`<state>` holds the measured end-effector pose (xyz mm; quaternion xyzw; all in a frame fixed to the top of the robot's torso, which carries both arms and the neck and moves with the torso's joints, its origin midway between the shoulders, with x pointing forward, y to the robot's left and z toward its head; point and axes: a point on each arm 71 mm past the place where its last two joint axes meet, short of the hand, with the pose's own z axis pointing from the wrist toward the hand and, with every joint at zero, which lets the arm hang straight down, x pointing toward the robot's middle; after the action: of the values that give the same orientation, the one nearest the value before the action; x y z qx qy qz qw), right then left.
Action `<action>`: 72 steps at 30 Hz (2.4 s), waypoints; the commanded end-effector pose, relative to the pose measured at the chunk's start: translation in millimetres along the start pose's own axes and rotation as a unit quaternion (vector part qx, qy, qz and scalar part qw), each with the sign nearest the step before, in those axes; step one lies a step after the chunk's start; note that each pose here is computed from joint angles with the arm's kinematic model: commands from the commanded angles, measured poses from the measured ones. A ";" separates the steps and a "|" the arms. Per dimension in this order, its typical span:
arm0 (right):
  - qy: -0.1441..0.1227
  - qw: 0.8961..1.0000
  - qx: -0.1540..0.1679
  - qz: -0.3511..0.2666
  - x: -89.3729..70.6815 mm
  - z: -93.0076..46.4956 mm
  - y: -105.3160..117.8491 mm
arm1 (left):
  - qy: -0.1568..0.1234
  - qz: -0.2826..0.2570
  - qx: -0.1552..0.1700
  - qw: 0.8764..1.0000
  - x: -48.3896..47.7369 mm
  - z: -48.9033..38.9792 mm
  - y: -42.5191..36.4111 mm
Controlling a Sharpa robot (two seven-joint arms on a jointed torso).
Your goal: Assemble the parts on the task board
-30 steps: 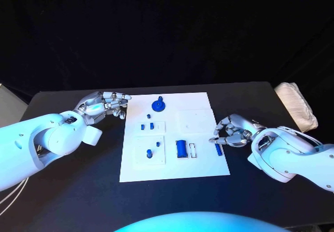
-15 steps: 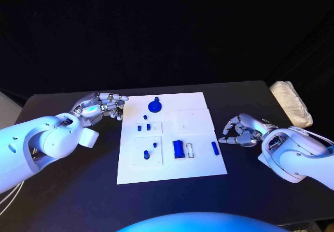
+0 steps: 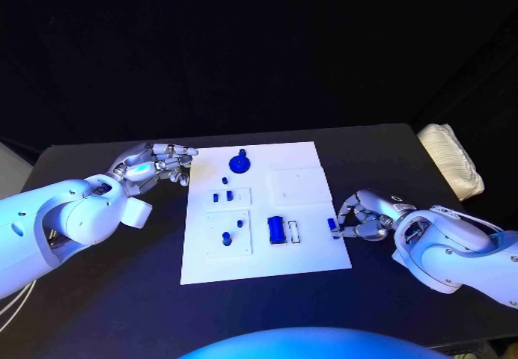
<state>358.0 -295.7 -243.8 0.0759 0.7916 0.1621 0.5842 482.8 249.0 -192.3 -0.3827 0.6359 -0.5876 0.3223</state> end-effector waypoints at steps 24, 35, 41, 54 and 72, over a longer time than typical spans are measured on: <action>0.025 0.998 -0.010 -0.062 29.0 11.5 10.1 | 0.010 -0.003 0.000 1.000 0.9 -0.9 0.2; 0.005 1.000 -0.015 -0.011 25.5 6.2 21.8 | 0.011 -0.003 -0.001 1.000 1.4 -1.2 0.3; -0.009 0.999 -0.027 0.028 13.6 5.5 34.1 | 0.011 -0.003 -0.002 1.000 1.3 -1.1 0.4; 0.023 0.996 -0.025 0.082 17.7 11.7 55.5 | 0.014 -0.003 -0.003 1.000 3.5 -1.1 0.2; 0.035 0.994 -0.010 0.106 36.2 18.1 63.9 | 0.017 -0.002 -0.004 1.000 4.8 -1.4 0.2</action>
<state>359.4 -221.1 -259.1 0.1368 0.8019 0.2336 0.5326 480.4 248.0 -192.9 -0.3820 0.6407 -0.5865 0.3155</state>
